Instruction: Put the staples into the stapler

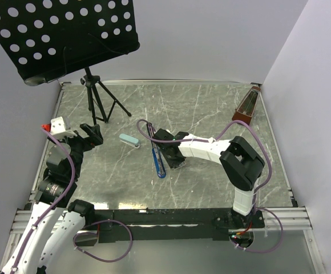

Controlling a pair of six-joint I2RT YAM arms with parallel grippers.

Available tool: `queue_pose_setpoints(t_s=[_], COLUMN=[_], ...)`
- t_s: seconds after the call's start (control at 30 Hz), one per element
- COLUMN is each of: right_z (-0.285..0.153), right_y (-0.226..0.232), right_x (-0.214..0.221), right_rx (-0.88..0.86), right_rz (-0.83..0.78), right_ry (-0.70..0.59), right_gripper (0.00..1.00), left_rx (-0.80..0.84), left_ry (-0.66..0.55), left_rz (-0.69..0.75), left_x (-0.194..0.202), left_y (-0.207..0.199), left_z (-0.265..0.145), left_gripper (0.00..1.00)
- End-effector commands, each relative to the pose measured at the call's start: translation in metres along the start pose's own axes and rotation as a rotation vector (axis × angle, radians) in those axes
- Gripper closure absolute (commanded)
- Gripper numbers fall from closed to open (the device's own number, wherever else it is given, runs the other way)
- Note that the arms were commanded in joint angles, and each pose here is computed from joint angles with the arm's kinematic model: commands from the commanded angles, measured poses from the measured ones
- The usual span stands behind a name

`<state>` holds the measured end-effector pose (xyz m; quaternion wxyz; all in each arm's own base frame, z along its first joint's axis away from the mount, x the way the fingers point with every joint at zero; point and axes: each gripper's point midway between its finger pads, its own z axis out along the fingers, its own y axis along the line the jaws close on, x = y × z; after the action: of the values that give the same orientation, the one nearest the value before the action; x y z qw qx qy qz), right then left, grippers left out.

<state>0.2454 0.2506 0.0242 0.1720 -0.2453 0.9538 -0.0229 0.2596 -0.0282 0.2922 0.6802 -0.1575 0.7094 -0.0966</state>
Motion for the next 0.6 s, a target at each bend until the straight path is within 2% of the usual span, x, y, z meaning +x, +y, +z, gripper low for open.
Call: queue_pose_setpoints(t_s=[0.0, 0.57], right_z=[0.003, -0.019], right_y=[-0.005, -0.005], right_x=[0.012, 0.0], right_rx=[0.036, 0.016], right_rz=[0.044, 0.038], right_ry=[0.041, -0.031], right_gripper=[0.66, 0.66], left_rx=[0.012, 0.011], left_ry=[-0.022, -0.022], left_rz=[-0.014, -0.015], left_x=[-0.006, -0.006], left_y=[-0.002, -0.002], left_z=[-0.001, -0.002], left_gripper=[0.01, 0.01])
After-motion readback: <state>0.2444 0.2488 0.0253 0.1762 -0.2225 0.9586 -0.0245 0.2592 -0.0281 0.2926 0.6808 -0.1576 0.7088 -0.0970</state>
